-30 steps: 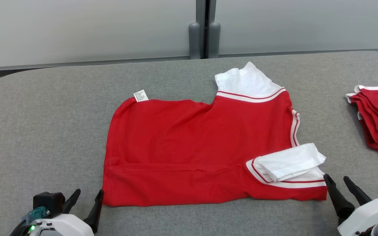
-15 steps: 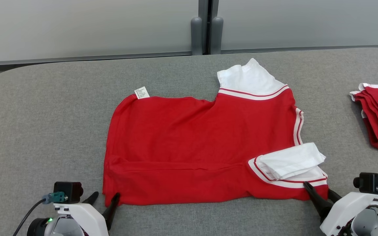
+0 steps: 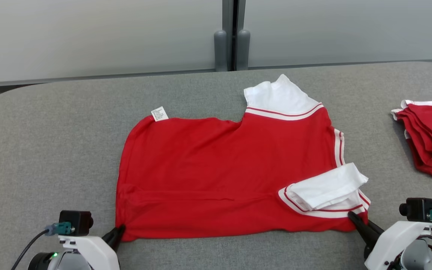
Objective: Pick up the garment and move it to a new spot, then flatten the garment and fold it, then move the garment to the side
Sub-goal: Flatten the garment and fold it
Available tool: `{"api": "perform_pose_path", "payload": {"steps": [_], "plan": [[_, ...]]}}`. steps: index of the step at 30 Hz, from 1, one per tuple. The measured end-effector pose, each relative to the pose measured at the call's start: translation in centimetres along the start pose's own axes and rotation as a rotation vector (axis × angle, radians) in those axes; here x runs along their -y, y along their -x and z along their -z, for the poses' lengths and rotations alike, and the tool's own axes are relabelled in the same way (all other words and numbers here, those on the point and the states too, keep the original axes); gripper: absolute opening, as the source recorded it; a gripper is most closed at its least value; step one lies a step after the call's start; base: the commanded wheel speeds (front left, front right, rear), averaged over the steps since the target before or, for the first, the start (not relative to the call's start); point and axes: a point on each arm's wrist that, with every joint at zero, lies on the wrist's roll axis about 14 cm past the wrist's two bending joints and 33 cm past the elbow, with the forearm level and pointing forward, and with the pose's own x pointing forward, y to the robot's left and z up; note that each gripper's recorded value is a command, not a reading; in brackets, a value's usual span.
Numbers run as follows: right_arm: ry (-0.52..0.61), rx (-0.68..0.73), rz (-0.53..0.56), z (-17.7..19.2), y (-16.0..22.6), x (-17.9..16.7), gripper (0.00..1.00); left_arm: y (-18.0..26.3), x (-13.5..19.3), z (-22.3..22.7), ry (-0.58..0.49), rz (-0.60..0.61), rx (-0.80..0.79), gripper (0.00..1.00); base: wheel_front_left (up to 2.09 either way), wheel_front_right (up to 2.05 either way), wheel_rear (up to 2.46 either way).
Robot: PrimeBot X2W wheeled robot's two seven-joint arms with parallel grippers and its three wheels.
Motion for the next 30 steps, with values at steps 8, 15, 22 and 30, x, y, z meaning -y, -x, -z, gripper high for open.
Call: {"api": "perform_pose_path", "payload": {"steps": [8,15,22,30], "plan": [[0.008,-0.077,-0.003,0.8,3.2,0.8,0.00,3.6,0.4,0.7,-0.008,0.004,-0.025,0.00,0.00,0.00,0.00],[-0.003,-0.140,0.008,2.1,5.7,1.5,0.00,6.3,0.7,2.4,0.039,-0.011,-0.089,0.00,0.00,0.00,0.00],[-0.041,-0.155,0.047,3.1,7.4,2.3,1.00,7.9,1.0,5.1,0.116,-0.027,-0.185,1.00,0.00,0.00,0.00],[-0.022,-0.101,0.042,1.2,7.1,1.3,1.00,7.2,-0.1,0.9,0.007,-0.057,-0.057,1.00,0.00,0.00,0.00]]}}
